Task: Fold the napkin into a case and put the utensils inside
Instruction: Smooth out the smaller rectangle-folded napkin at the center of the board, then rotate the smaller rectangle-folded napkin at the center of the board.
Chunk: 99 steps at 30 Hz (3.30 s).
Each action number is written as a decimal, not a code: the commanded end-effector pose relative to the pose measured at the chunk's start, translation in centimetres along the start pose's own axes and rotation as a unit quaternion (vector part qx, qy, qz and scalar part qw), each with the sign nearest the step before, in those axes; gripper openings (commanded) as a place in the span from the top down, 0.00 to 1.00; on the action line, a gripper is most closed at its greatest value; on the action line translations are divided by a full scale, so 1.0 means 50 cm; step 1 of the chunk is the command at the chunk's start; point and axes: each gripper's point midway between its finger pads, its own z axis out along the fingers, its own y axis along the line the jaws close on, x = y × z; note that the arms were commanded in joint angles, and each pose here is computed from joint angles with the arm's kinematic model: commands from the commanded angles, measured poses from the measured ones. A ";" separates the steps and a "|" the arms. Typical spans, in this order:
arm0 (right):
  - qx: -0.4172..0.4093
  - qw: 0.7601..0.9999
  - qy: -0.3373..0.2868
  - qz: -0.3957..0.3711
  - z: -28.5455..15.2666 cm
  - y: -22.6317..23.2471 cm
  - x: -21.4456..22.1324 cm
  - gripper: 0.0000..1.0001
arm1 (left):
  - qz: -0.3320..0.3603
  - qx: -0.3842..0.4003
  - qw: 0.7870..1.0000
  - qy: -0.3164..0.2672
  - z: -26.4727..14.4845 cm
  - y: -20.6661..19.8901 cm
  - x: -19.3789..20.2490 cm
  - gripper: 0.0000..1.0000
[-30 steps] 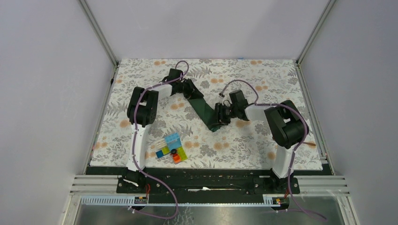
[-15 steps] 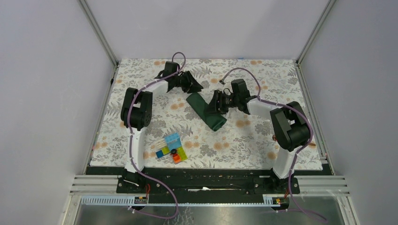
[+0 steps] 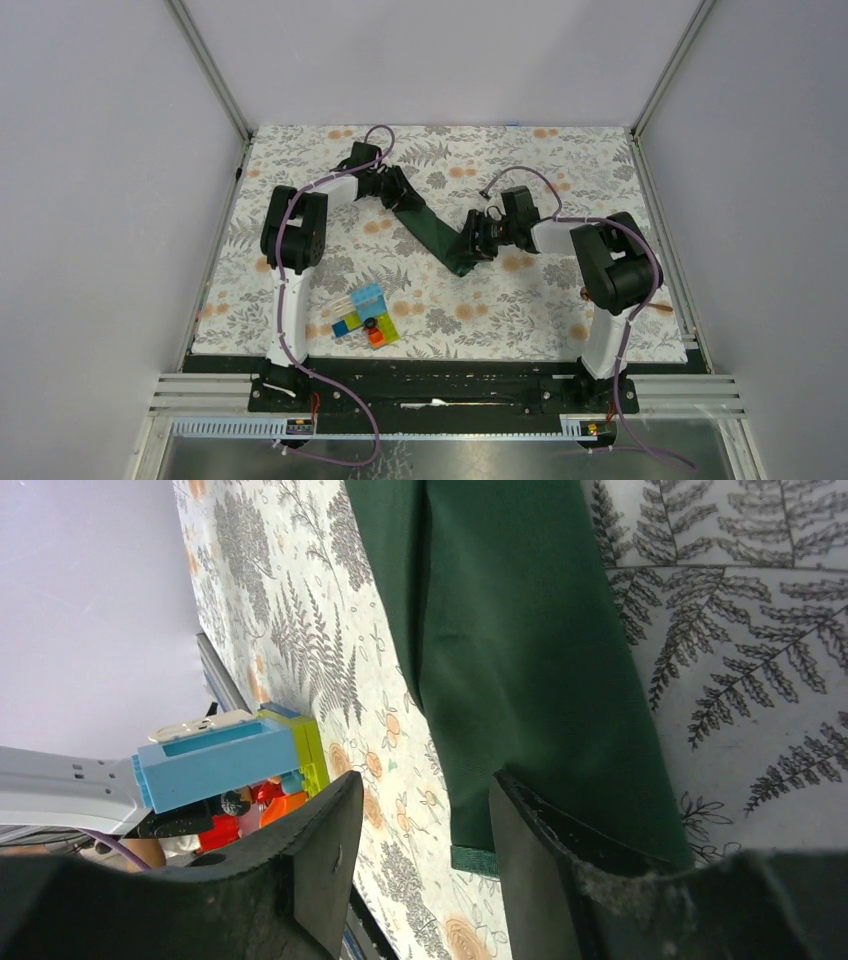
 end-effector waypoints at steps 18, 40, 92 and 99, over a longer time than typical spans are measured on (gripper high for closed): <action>0.031 0.999 0.007 -0.020 0.012 -0.007 0.027 0.41 | 0.015 -0.127 0.991 -0.041 -0.031 0.091 0.046 0.57; 0.320 0.941 -0.047 -0.100 -0.142 -0.081 -0.131 0.32 | 0.044 -0.072 0.995 0.049 -0.114 -0.038 0.332 0.47; 0.122 0.990 0.071 -0.008 -0.071 -0.031 0.124 0.30 | 0.151 -0.105 0.969 0.165 -0.178 -0.036 0.649 0.29; 0.115 0.992 0.052 -0.024 -0.082 0.009 0.081 0.30 | 0.195 -0.076 0.971 0.112 -0.201 -0.122 0.543 0.46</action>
